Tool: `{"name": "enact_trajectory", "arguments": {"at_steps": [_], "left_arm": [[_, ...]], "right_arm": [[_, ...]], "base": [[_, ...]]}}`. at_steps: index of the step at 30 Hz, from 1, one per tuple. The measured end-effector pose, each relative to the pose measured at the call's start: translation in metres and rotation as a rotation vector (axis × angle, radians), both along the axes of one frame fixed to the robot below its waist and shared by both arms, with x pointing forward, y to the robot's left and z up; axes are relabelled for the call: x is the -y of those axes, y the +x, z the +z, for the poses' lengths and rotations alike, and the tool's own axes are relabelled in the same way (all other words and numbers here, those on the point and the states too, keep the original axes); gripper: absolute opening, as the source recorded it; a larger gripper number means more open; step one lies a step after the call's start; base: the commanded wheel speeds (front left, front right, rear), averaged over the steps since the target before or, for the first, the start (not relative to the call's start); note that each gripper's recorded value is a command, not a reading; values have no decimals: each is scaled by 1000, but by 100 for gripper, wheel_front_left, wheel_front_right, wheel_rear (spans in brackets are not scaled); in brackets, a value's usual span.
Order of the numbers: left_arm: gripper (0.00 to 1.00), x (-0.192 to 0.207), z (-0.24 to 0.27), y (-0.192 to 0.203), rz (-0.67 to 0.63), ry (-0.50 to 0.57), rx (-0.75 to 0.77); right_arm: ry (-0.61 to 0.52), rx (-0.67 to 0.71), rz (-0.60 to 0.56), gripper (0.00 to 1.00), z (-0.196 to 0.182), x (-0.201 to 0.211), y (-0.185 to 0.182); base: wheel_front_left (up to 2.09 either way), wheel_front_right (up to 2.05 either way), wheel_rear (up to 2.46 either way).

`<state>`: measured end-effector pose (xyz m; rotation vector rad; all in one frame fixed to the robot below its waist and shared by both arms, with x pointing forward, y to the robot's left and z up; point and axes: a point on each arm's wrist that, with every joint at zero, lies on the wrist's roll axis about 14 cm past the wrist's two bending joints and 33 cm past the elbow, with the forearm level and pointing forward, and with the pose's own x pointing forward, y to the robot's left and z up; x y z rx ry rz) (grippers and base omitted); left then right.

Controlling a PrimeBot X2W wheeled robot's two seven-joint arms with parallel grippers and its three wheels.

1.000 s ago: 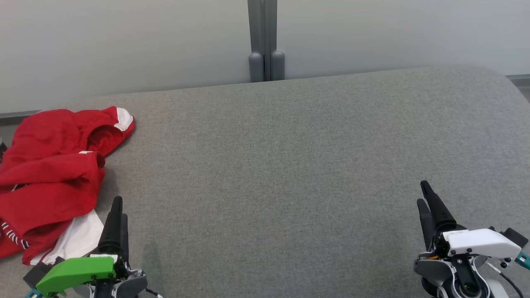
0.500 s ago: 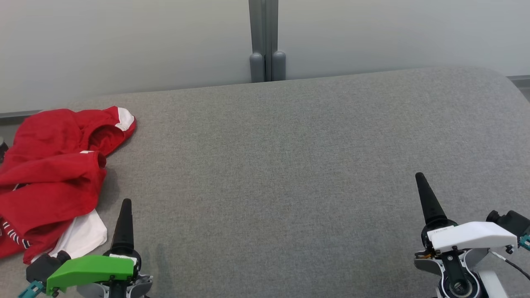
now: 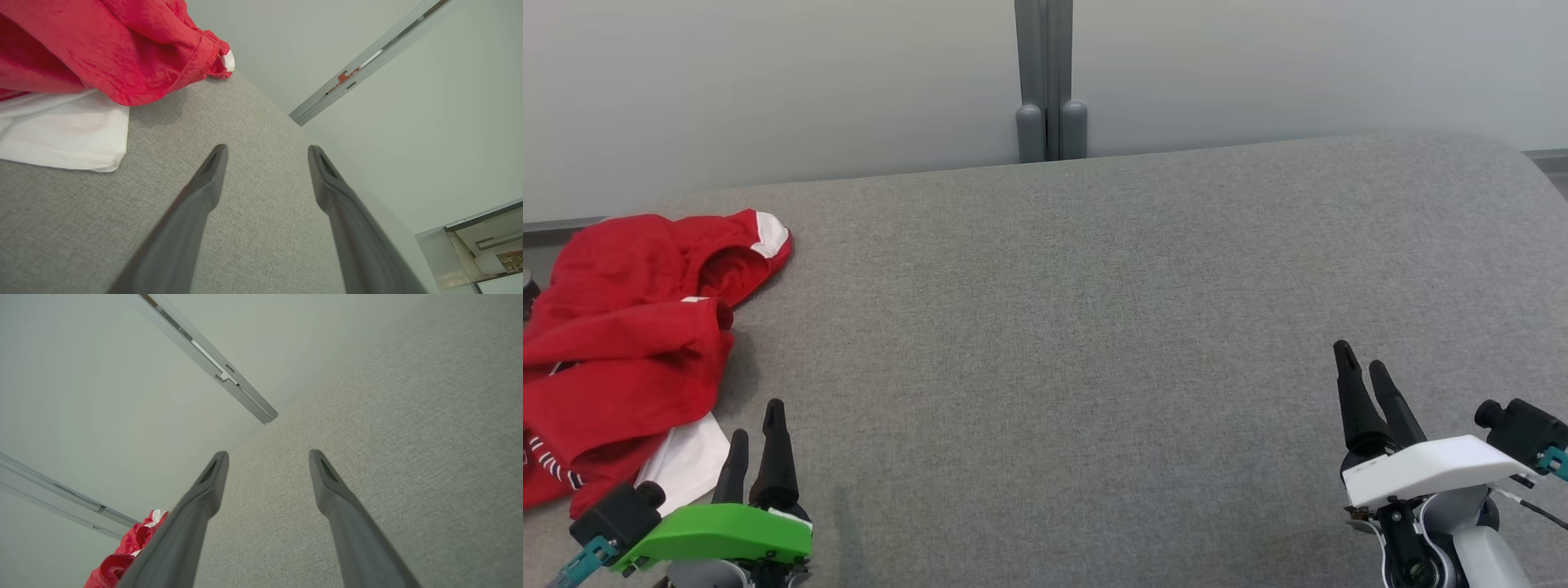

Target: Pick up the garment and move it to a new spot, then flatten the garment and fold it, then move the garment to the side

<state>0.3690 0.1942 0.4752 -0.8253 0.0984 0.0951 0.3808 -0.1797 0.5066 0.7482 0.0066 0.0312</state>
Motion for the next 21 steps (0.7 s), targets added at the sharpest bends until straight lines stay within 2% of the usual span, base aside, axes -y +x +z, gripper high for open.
{"name": "enact_trajectory", "arguments": {"at_steps": [5,21], "left_arm": [[100,-2,2,0,-6,107,6],[100,-3,5,-4,-20,320,22]], "right_arm": [[-82,13,1,100,2,1,0],[-291,46,16,100,4,-4,-1]], "base": [[0,0,0],[0,0,0]]}}
